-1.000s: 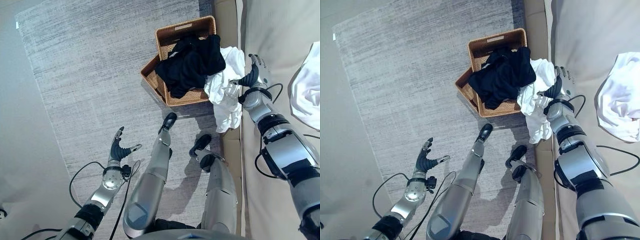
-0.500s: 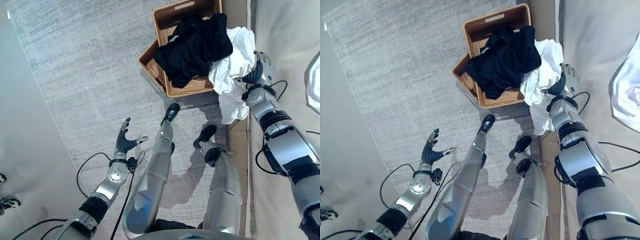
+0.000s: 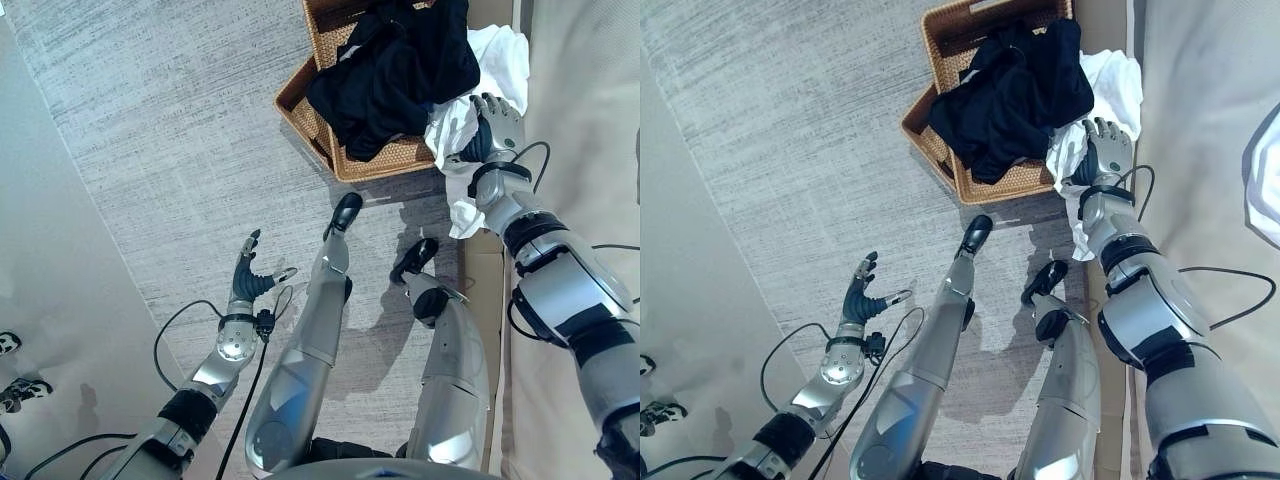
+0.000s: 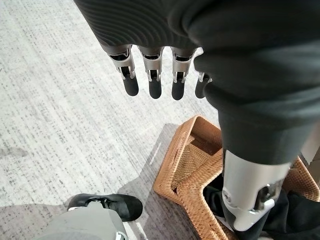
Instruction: Pick up clothes into the bucket
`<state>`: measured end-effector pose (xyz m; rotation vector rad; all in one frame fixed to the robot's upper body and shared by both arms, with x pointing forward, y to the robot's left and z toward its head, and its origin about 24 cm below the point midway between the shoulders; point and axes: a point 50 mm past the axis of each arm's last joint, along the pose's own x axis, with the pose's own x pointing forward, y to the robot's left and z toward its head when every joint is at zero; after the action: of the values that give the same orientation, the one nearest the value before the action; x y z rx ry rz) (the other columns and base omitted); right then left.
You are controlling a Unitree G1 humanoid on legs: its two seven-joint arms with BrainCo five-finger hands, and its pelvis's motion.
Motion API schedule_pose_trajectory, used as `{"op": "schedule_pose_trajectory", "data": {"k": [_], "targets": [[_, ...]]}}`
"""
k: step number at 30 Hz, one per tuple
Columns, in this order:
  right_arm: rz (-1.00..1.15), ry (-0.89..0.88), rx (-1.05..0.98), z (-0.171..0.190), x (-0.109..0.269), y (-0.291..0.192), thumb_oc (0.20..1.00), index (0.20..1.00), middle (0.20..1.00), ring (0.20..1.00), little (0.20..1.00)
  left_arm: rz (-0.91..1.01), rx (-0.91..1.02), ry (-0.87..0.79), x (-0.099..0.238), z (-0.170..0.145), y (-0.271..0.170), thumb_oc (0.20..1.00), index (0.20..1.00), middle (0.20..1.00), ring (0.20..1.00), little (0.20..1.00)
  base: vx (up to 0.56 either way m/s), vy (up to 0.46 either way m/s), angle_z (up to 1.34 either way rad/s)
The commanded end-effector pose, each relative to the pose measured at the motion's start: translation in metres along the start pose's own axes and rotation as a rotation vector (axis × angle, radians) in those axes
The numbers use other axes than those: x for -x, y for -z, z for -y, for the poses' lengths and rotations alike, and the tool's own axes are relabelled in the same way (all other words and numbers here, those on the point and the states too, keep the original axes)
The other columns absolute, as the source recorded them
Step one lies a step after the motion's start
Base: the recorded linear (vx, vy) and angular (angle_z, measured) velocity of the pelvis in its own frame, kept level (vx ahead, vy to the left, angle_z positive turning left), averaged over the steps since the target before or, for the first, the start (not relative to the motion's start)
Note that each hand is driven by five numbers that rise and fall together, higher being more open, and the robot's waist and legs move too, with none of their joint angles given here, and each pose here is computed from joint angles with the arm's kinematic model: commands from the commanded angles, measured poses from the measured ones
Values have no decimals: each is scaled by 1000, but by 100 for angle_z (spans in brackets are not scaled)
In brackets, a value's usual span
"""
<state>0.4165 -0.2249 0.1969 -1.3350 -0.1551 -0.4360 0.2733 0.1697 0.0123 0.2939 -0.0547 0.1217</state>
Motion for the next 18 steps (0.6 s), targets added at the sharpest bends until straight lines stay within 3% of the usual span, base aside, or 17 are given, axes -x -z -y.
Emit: {"op": "schedule_pose_trajectory", "data": {"k": [1, 10, 18], "targets": [[-24, 51, 53, 24, -11, 10, 1000, 1000, 1000, 1000, 1000, 19, 41, 4, 4, 7, -5, 1000, 1000, 1000, 1000, 1000, 0, 0, 0], [-191, 84, -88, 40, -14, 36, 1000, 1000, 1000, 1000, 1000, 36, 68, 5, 2, 9, -12, 1000, 1000, 1000, 1000, 1000, 1, 1, 0], [-295, 157, -79, 60, -13, 69, 1000, 1000, 1000, 1000, 1000, 83, 88, 28, 3, 12, -24, 1000, 1000, 1000, 1000, 1000, 8, 9, 2]]}}
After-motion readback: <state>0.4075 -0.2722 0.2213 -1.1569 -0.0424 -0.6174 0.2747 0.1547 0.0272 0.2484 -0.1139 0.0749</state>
